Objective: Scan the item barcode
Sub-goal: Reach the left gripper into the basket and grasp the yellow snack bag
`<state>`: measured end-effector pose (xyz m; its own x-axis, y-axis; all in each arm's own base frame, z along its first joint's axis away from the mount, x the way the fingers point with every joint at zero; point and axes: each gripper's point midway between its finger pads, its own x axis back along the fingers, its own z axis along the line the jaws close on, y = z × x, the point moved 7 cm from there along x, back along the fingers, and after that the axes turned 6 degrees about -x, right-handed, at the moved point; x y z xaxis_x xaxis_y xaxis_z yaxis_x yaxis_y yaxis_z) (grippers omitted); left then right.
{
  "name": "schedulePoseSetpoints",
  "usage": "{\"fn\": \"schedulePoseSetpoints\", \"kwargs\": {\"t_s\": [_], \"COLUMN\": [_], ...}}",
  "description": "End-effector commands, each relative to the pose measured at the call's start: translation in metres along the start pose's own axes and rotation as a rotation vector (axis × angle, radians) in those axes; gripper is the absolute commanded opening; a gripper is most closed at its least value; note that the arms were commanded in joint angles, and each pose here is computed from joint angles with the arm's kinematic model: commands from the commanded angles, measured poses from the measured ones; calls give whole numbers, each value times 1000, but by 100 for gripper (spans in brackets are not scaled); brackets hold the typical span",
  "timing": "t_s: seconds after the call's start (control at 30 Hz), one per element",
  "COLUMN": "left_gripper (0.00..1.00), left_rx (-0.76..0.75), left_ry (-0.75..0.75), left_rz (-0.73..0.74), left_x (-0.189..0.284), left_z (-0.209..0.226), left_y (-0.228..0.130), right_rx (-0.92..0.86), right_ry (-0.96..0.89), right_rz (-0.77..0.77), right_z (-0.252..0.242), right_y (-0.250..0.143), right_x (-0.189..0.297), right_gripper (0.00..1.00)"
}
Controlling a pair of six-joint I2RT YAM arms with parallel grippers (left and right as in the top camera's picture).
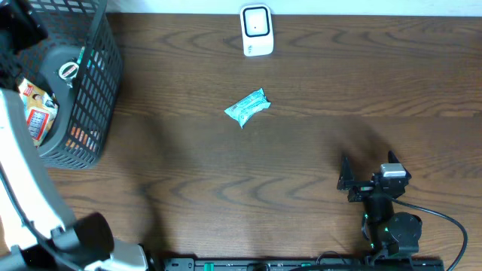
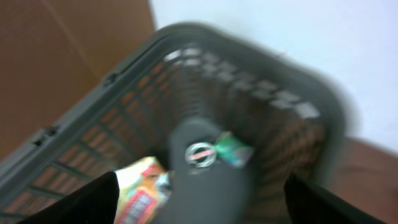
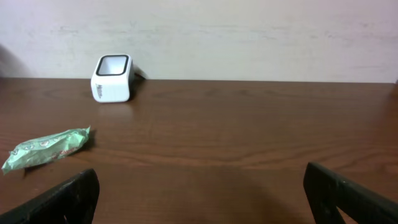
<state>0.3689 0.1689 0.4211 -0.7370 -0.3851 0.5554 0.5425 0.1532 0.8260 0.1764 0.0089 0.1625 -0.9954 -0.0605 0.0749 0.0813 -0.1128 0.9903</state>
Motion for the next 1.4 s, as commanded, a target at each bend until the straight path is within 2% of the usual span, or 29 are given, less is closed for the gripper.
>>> {"fn": "schedulePoseSetpoints", "kwargs": {"t_s": [0.0, 0.1, 0.27, 0.5, 0.63, 0.8, 0.87, 1.17, 1.27, 1.37], "left_gripper": [84, 84, 84, 84, 84, 84, 83, 83, 82, 79], "left_rx": [-103, -155, -358, -443, -525, -536, -535, -499, -481, -459], "left_ry": [72, 87, 128, 103, 183, 241, 285, 318, 321, 227], "left_rz": [147, 268, 441, 540, 644, 702, 706, 704, 706, 711], "left_x": [-61, -103, -139, -181, -203, -220, -221, -219, -220, -222], "left_z": [22, 41, 53, 53, 64, 79, 87, 111, 113, 106], "left_y": [-34, -65, -105, -138, -161, -180, -180, -182, -184, -194], "right_rx": [-10, -10, -10, -10, -10, -10, -10, -10, -10, -10], "right_ry": [-3, -3, -3, -3, -3, -3, -3, -3, -3, -3], "right_rz": [0, 0, 0, 0, 0, 0, 0, 0, 0, 0], "right_z": [0, 0, 0, 0, 0, 0, 0, 0, 0, 0], "right_y": [-1, -1, -1, -1, -1, -1, -1, -1, -1, -1], "right_x": [0, 0, 0, 0, 0, 0, 0, 0, 0, 0], "right_gripper": [99, 99, 99, 99, 99, 99, 99, 99, 99, 99]}}
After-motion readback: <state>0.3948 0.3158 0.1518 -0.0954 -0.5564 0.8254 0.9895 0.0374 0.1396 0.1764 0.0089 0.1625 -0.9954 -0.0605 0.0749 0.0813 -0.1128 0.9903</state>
